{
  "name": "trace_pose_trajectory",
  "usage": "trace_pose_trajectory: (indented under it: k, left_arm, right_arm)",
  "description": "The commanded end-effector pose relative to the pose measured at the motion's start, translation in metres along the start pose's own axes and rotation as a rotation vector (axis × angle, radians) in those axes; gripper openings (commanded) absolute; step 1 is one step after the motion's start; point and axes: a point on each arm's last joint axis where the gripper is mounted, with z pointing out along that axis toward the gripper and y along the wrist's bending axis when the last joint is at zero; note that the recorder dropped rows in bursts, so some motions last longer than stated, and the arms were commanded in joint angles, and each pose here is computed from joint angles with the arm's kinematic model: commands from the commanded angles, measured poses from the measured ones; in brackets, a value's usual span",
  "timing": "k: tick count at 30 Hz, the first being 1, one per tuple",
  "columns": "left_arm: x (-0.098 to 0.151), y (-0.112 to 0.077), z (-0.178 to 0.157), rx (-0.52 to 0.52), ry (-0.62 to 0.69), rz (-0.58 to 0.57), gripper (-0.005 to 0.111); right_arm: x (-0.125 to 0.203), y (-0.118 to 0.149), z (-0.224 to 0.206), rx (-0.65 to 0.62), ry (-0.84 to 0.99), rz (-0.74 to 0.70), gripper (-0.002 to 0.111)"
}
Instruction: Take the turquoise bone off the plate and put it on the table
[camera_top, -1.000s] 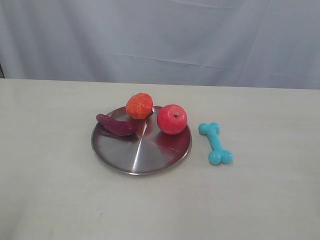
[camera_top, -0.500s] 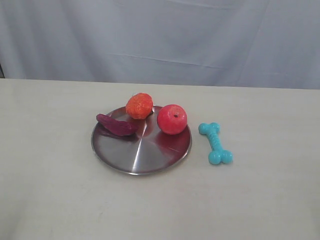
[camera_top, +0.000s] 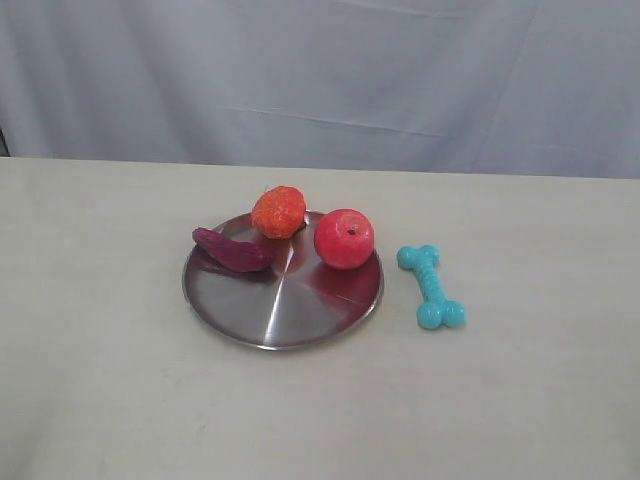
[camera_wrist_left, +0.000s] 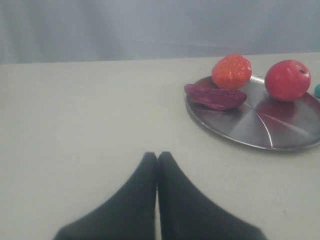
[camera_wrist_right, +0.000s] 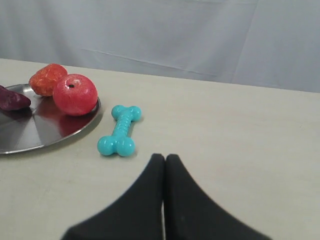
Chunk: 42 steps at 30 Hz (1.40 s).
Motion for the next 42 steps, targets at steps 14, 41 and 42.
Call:
trace_pose_trajectory:
  k: [14,41,42]
  left_arm:
    - [0.0009,-0.0001,0.0003,0.003,0.001,0.0,0.0]
    - [0.0009,-0.0001,0.0003,0.003,0.001,0.0,0.0]
    - [0.0009,-0.0001,0.0003,0.003,0.001,0.0,0.0]
  right_arm:
    - [0.0062,-0.0002,-0.0003,0.004,0.058,-0.013,-0.001]
    - [0.0062,-0.0002,-0.0003,0.004,0.058,-0.004,-0.001]
    - [0.0062,-0.0002,-0.0003,0.004,0.058,-0.004,-0.001]
